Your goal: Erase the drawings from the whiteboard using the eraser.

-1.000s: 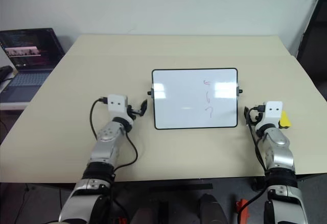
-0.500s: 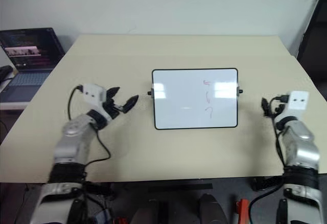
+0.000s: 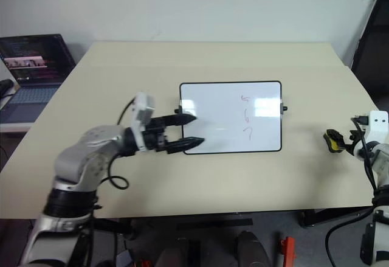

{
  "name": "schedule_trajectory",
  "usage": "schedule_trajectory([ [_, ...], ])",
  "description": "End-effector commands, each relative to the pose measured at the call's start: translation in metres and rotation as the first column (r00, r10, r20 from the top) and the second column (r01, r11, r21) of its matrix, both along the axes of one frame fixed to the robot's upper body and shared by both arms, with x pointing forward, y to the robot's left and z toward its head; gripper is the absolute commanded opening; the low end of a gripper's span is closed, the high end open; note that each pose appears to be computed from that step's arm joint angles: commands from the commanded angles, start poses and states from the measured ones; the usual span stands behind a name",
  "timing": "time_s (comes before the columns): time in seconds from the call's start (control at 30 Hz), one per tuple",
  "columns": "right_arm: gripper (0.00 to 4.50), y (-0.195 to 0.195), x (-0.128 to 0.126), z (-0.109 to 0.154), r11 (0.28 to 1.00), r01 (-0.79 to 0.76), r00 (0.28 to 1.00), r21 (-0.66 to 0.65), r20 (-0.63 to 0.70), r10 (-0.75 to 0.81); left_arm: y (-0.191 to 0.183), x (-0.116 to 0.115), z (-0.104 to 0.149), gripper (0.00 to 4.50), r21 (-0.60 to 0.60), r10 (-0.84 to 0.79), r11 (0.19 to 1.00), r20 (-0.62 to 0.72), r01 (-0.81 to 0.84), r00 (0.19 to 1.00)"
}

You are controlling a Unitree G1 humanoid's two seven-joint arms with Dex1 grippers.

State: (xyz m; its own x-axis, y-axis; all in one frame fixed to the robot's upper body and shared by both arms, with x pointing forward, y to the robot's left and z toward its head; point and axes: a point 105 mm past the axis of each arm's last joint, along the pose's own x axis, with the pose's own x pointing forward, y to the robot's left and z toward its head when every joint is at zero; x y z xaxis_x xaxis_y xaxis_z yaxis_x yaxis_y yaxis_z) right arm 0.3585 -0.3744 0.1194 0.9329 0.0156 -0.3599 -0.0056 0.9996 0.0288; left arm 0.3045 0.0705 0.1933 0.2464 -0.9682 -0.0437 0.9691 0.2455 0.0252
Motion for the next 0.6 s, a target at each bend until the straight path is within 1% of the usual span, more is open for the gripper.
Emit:
schedule_trajectory([
  [0.03,4.48,-0.008,0.001,0.010,0.999,-0.019,1.000,-0.041,0.006,0.019,-0.020,-0.010,0.011,4.50,0.004,-0.070,0.998,0.052,0.070,0.996],
  [0.17,4.48,-0.010,0.001,0.002,0.998,-0.015,0.999,-0.056,-0.039,0.013,-0.027,-0.009,0.005,4.50,0.031,-0.066,0.997,0.071,0.064,0.995],
  [0.4,4.48,-0.007,0.003,-0.003,0.999,-0.029,0.998,-0.035,-0.053,0.027,-0.022,-0.013,-0.001,4.50,0.028,-0.055,0.998,0.050,0.054,0.997],
  [0.5,3.89,-0.005,0.005,-0.003,0.999,-0.035,0.998,-0.027,-0.051,0.033,-0.022,-0.012,-0.003,4.50,0.030,-0.050,0.998,0.048,0.048,0.998],
  [0.6,2.84,-0.002,0.006,-0.004,0.999,-0.042,0.998,-0.026,-0.053,0.040,-0.022,-0.012,-0.003,4.50,0.028,-0.047,0.999,0.048,0.046,0.998],
])
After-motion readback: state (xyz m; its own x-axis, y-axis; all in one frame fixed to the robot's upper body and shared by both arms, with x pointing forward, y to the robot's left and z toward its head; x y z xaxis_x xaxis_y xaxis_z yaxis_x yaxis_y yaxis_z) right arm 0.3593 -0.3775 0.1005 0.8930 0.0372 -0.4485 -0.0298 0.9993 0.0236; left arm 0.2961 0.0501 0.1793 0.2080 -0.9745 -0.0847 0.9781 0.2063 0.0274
